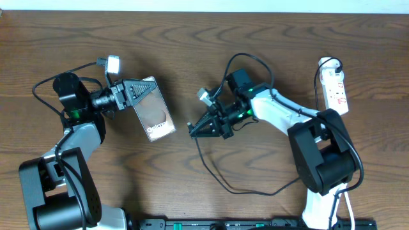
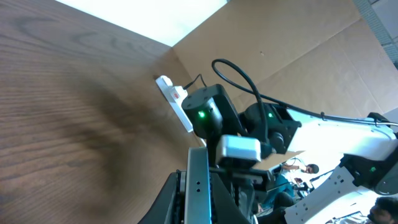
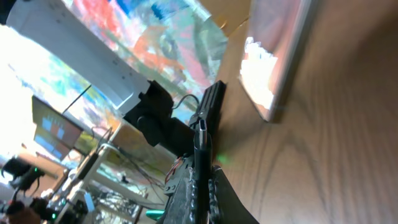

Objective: Plug charger to phone and switch on socket

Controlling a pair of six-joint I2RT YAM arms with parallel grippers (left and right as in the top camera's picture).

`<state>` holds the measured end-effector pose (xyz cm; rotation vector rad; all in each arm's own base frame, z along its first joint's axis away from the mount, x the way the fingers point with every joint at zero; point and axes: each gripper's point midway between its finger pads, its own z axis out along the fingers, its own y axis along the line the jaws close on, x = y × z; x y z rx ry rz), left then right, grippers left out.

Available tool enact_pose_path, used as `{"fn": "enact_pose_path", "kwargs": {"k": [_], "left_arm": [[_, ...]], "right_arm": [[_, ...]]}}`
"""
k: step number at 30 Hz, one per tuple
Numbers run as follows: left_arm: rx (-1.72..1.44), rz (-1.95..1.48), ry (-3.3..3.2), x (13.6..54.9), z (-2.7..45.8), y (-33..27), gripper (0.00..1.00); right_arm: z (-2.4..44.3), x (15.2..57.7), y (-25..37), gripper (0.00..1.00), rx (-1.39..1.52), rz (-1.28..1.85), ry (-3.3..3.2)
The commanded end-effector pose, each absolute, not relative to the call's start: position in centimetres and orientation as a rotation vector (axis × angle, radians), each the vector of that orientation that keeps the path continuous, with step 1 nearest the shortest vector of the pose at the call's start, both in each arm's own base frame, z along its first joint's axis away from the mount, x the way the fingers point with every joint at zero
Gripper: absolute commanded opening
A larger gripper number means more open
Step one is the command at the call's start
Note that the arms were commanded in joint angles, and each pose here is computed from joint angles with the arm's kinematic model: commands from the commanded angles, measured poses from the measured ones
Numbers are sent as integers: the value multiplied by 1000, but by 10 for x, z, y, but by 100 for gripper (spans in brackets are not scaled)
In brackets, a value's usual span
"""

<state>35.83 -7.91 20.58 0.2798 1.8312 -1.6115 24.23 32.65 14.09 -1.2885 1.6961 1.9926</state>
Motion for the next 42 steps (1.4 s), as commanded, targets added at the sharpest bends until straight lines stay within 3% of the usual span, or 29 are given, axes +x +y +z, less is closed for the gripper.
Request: {"fn": "enact_pose_path", "kwargs": {"k": [1, 14, 29, 42], "left_arm": [[330, -1600, 1811, 355, 215, -78, 8], [304, -1565, 1805, 361, 215, -75, 7], [9, -1497, 1824, 393, 214, -59, 7], [141, -1484, 1778, 386, 227, -64, 7]], "right_arm": [[142, 229, 335, 1, -1326, 2045, 1616], [141, 226, 337, 1, -1334, 2048, 1618], [130, 233, 342, 1, -1325, 2047, 1669], [107, 240, 355, 1, -1310, 2105, 1693]]}}
